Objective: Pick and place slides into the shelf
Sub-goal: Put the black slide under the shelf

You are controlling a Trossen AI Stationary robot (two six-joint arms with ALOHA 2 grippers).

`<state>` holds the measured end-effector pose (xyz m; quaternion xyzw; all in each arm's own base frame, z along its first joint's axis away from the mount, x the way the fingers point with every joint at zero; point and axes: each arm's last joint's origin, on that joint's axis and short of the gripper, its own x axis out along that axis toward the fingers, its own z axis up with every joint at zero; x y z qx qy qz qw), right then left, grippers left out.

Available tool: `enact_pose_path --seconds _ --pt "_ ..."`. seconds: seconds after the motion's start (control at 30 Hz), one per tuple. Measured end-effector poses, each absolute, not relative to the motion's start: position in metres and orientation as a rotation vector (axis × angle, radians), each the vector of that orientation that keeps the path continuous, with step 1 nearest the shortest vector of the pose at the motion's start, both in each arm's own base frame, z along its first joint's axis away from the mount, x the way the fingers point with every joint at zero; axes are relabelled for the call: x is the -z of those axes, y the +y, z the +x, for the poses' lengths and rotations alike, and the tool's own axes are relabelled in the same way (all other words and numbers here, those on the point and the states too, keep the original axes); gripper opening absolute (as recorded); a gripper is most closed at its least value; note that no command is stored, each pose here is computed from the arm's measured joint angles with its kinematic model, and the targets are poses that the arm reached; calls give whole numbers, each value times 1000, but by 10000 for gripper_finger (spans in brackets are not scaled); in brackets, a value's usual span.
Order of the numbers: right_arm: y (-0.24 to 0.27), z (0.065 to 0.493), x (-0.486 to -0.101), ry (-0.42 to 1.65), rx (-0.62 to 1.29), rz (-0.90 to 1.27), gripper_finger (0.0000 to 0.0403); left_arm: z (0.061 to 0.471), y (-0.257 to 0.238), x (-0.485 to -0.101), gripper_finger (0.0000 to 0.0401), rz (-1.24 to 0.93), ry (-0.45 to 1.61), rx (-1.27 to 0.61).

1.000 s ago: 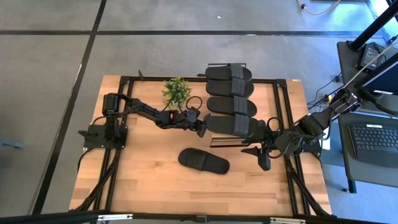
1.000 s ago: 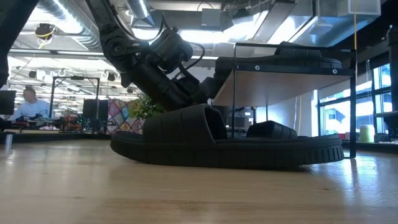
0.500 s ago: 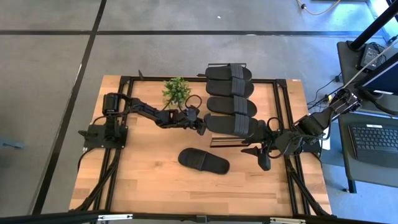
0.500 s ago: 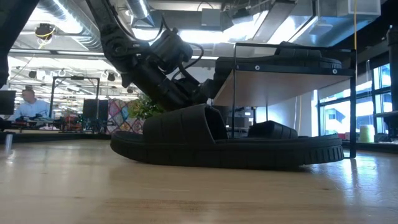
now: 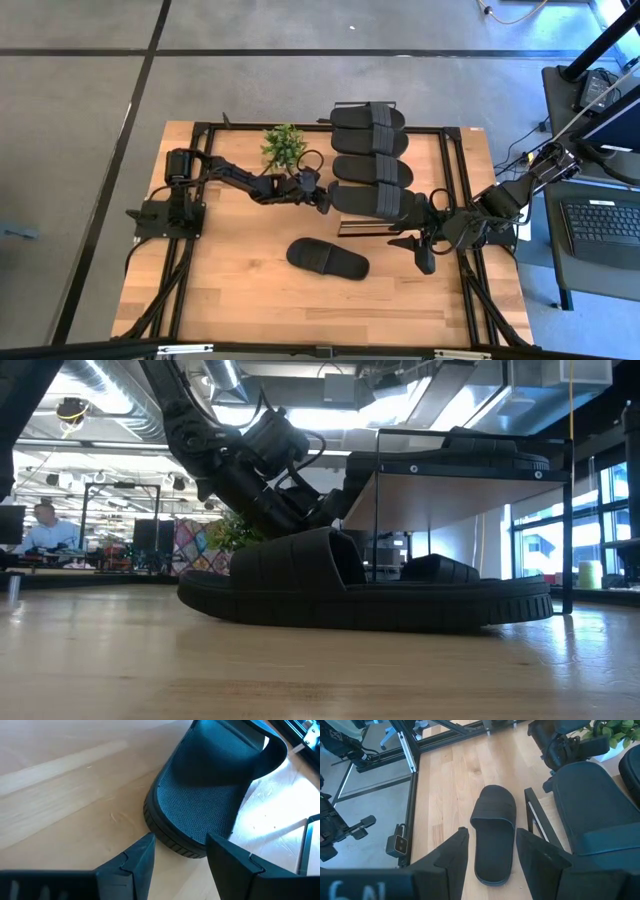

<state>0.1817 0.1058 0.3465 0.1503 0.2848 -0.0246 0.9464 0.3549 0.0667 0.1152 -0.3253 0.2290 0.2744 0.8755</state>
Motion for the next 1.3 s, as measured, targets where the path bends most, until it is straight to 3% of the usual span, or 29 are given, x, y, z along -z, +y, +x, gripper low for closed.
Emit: enact_pose_path --seconds 0.53,0.93,1.3 --pt "106 182 -347 580 49 305 167 355 61 -125 166 -675 480 -507" --pt "104 179 -343 624 56 258 167 306 32 -204 166 -565 588 -581" --pt "105 180 -344 607 7 134 167 261 -53 -286 166 -637 314 -287"
